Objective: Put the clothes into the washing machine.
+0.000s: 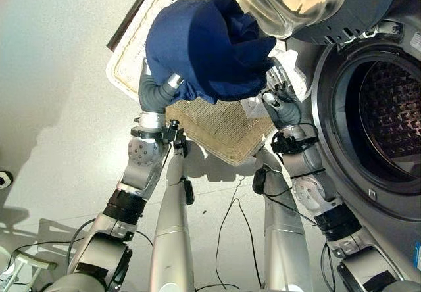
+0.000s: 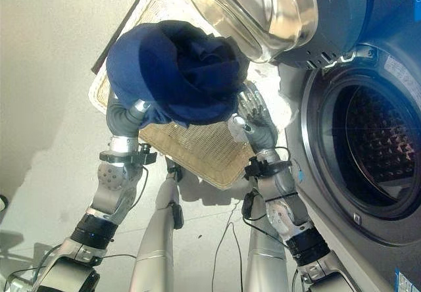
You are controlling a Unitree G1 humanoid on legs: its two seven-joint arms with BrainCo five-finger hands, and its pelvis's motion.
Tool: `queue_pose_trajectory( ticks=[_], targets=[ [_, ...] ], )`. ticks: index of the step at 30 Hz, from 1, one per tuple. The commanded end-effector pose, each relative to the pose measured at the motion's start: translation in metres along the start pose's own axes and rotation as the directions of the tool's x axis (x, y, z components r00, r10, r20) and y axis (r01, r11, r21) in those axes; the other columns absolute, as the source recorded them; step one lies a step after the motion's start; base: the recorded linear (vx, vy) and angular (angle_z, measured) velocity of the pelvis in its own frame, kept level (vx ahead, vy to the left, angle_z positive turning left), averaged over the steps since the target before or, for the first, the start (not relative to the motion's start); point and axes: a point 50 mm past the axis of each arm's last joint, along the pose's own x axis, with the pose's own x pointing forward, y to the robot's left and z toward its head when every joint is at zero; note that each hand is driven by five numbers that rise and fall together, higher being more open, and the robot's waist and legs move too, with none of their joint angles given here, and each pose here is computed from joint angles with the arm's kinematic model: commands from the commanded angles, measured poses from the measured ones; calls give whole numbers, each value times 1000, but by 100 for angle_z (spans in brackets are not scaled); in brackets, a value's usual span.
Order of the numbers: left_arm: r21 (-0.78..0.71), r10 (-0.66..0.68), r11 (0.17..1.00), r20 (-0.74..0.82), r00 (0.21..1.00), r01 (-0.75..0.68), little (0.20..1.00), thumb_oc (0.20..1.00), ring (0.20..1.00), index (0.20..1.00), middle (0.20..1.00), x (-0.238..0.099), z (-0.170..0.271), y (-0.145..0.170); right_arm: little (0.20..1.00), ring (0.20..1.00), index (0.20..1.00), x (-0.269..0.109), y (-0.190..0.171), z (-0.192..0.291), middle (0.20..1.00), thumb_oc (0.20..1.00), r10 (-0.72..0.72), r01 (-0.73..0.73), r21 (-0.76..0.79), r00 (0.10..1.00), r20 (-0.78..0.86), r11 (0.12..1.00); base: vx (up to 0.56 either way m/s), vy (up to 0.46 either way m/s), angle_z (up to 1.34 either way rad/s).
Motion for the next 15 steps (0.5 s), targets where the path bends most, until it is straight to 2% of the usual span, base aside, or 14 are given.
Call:
queue_pose_trajectory(
  ticks=[1, 15],
  targets=[
    [-14, -78, 997, 167, 983, 81, 200, 200, 200, 200, 200, 15, 28, -10, 1000, 1000, 1000, 5, 22, 17, 1000, 1000, 129, -133, 49, 988, 79, 990, 0, 0, 0],
    [90, -15, 996, 154, 988, 1, 200, 200, 200, 200, 200, 22, 25, -15, 1000, 1000, 1000, 17, 48, 24, 1000, 1000, 227, -236, 52, 963, 142, 970, 0, 0, 0]
  ],
)
